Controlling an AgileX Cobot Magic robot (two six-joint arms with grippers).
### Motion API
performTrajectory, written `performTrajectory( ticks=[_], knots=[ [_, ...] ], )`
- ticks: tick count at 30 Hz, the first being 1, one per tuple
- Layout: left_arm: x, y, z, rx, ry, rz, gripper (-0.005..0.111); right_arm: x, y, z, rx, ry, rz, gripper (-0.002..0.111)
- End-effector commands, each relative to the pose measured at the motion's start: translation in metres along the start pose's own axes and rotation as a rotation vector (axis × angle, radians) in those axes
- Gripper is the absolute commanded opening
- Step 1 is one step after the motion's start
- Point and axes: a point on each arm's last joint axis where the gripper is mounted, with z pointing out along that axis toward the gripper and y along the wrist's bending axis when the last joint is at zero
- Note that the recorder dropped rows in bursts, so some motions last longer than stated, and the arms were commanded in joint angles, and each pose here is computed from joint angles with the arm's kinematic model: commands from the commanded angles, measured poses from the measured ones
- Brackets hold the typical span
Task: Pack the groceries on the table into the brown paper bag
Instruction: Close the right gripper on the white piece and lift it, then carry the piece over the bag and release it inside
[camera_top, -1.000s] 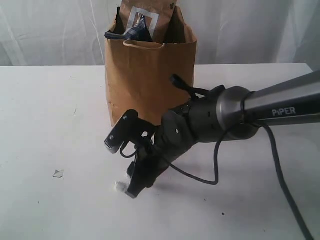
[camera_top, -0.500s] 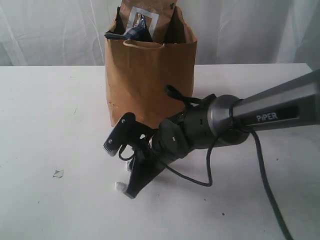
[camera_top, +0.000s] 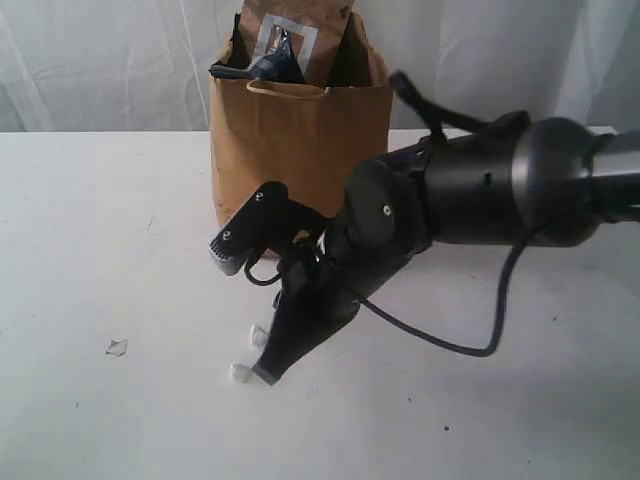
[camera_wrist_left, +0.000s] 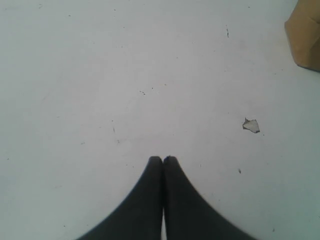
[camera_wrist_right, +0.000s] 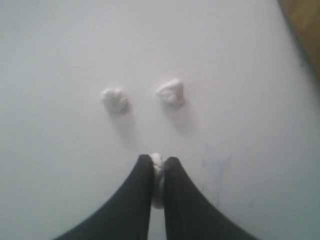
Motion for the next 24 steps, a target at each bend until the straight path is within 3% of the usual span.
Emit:
performTrajectory(
  ticks=[1, 4, 9, 24],
  knots=[
    [0.001, 0.001, 0.000, -0.006, -0.003, 0.001, 0.000, 0.011, 0.014, -0.046, -0.101, 0.122, 0.026, 0.000],
    [0.001, 0.001, 0.000, -0.006, -0.003, 0.001, 0.000, 0.016, 0.023, -0.075, -0.156, 0.141, 0.040, 0.000],
    [0.001, 0.001, 0.000, -0.006, -0.003, 0.001, 0.000, 0.012, 0.025, -0.106, -0.122, 0.012, 0.034, 0.000],
    [0.001, 0.001, 0.000, -0.006, -0.003, 0.001, 0.000, 0.009, 0.028, -0.145, -0.093, -0.117, 0.109, 0.000]
  ],
)
